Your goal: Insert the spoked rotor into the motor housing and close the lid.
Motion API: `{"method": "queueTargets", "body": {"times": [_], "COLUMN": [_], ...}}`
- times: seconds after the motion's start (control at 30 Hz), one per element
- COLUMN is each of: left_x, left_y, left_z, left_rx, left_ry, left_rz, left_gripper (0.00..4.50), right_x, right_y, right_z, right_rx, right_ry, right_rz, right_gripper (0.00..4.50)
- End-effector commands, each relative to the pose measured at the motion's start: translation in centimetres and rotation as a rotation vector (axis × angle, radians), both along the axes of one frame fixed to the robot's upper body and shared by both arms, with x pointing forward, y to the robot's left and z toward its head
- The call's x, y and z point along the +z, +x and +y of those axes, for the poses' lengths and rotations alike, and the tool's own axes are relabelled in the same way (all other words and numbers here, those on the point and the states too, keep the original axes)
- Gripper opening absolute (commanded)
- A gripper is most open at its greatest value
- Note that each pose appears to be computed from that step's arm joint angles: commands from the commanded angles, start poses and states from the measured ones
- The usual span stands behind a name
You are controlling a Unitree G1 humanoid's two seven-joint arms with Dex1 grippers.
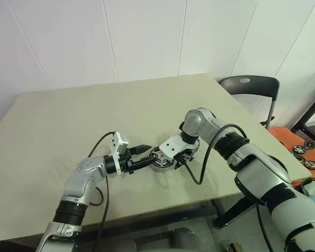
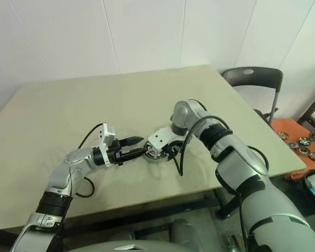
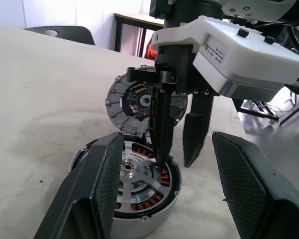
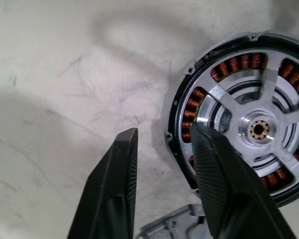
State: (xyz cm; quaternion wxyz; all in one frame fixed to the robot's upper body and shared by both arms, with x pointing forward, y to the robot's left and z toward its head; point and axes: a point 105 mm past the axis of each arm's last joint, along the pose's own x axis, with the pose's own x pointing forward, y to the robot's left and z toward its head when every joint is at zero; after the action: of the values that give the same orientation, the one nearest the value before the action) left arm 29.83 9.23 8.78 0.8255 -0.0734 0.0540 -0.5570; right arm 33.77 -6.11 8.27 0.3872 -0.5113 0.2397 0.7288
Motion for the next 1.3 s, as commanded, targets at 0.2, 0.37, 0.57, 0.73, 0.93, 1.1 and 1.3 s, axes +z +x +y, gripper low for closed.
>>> {"method": "queueTargets", "body": {"times": [0.2,0.37,0.57,0.73,0.93,1.1,1.3], "left_x": [1.9,2.0,2.1,2.9,3.6,5.9,5.6], "left_y": [0.5,0.8,1.1,1.7,1.6,1.7,0.6], "left_z": [0.5,0.7,0.9,1.8,3.3,6.1,5.8], "left_rx": [-0.006,-0.022,-0.027,0.031,0.058,0.067,-0.024], "left_ry": [-0.013,-0.003,0.001,-0.017,-0.001,0.034,0.081], "left_rz": [-0.061,-0.066,-0.076,-0.111,-0.135,-0.137,-0.093], "left_gripper": [3.02,3.02,3.02,3.02,3.02,3.02,3.02], "right_x": [2.5,6.1,10.4,16.5,15.8,8.0,7.3], "right_y": [-0.3,-0.1,0.7,3.4,5.6,2.2,-0.3], "right_z": [0.2,0.3,-0.5,-2.3,-9.7,-14.5,-15.3], "right_rx": [0.064,0.079,0.005,-0.365,-0.871,-1.175,-1.311], "right_ry": [0.07,0.192,0.386,0.911,1.208,1.088,1.19], "right_rz": [-0.045,-0.104,-0.174,-0.27,-0.329,-0.095,0.092], "right_gripper": [1.62,1.62,1.62,1.62,1.62,1.62,1.62]}}
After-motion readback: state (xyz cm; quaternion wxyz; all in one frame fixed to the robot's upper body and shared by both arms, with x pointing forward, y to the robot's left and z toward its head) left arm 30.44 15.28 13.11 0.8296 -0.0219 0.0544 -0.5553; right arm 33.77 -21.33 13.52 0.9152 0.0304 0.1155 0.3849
